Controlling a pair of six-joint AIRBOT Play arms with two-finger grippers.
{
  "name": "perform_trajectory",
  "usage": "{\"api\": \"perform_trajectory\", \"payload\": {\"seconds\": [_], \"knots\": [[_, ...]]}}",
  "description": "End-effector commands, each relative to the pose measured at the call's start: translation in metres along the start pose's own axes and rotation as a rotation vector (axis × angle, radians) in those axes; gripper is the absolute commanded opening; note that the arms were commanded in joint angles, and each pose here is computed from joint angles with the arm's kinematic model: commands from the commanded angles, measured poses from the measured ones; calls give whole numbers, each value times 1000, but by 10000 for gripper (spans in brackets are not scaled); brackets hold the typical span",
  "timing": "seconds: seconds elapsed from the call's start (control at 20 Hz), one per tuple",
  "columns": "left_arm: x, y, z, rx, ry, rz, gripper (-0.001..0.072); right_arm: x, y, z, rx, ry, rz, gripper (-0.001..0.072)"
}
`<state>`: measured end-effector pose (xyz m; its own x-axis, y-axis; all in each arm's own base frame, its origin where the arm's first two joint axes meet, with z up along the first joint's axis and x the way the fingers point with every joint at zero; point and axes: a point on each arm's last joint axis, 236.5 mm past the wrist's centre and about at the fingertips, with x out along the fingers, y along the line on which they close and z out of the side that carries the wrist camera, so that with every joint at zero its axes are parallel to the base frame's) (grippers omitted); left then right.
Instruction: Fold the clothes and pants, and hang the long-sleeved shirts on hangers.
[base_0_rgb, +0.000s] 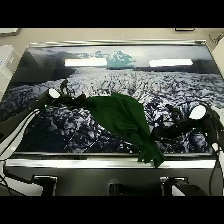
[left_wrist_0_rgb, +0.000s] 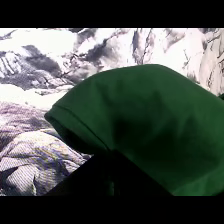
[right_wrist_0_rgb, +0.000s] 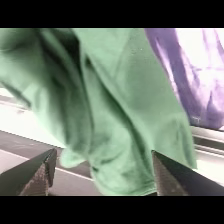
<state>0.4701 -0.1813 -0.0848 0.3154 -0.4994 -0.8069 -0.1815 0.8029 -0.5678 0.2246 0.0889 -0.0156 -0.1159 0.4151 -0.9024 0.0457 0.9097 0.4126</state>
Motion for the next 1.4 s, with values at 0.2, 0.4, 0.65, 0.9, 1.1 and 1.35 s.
{"api": "perform_trajectory", "payload": {"seconds": [0.2, 0.4, 0.65, 0.9, 1.1, 1.35], "knots": [[-2, -2, -11, 41, 45, -1, 25, 66, 42, -32, -73, 65, -28, 702], [-7, -5, -12, 46, 50, -6, 25, 97, 38, -43, -69, 145, -65, 430], [-84, -56, 37, 245, -181, -80, 25, 5, 33, 34, -197, -150, -289, 46], [-382, -191, 103, 437, -914, -292, 24, -305, 95, 109, -275, -1005, -504, 46], [-590, -266, -11, 595, -1314, -526, 25, -443, 176, 40, -364, -1419, -206, 46], [-670, -275, -116, 720, -1440, -642, 24, -458, 211, -22, -553, -1471, -66, 47]]}}
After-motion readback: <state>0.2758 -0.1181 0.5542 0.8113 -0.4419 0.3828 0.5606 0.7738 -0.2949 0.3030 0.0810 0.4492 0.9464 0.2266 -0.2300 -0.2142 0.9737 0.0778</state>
